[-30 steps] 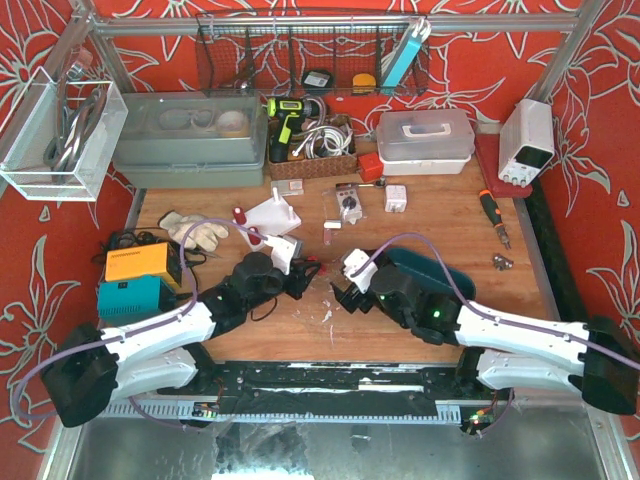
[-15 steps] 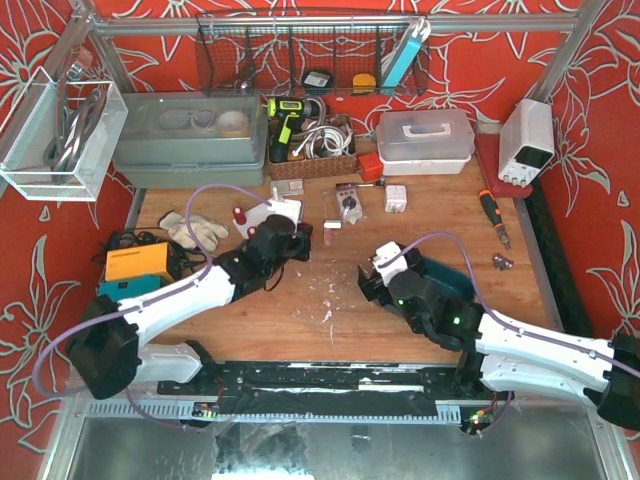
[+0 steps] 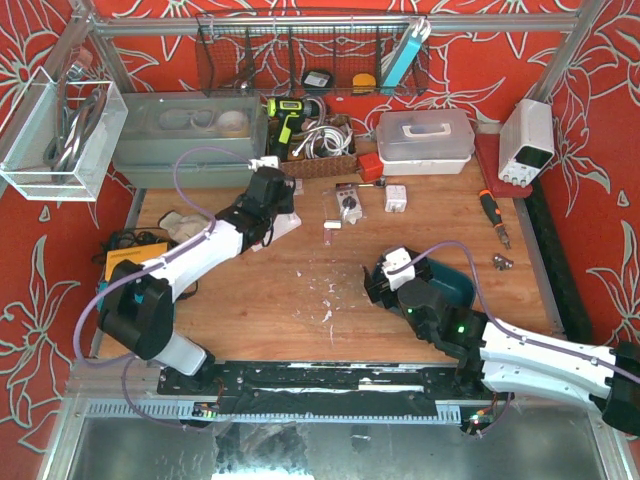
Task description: Install the large spring
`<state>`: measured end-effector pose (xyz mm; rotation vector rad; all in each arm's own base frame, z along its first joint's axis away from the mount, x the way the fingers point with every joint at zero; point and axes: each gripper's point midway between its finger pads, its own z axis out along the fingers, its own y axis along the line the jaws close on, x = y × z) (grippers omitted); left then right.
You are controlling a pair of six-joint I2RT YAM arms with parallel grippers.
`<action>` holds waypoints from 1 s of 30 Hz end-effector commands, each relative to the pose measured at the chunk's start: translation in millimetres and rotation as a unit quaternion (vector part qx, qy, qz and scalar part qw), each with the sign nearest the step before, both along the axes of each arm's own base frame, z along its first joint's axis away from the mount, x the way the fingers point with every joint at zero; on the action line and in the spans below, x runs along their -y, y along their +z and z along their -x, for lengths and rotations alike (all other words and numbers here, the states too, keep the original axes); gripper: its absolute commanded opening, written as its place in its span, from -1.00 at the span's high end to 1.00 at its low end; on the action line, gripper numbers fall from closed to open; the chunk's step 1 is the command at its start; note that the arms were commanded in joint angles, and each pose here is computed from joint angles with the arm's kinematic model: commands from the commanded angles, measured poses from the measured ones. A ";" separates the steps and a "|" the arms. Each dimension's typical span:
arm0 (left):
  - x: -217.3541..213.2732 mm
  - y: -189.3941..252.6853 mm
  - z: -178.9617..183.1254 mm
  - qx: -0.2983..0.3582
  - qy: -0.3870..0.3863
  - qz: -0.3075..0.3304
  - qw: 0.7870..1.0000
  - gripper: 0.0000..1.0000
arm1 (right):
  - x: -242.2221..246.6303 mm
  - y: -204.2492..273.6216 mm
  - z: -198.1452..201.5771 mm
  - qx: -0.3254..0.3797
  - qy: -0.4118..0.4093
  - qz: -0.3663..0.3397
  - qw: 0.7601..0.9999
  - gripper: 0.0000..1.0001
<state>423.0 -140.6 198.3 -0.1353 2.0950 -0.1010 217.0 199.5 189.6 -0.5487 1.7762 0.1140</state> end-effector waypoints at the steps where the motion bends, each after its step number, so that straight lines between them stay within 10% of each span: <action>1: -15.3 18.7 -24.0 0.022 0.029 -0.004 0.999 0.90 | 4.2 -3.7 -5.7 0.006 -0.022 0.007 1.000 -0.97; 30: -39.0 -35.2 -90.9 -0.020 0.051 -0.002 0.998 0.92 | 0.8 -7.8 -7.7 0.004 -0.022 0.019 1.000 -0.97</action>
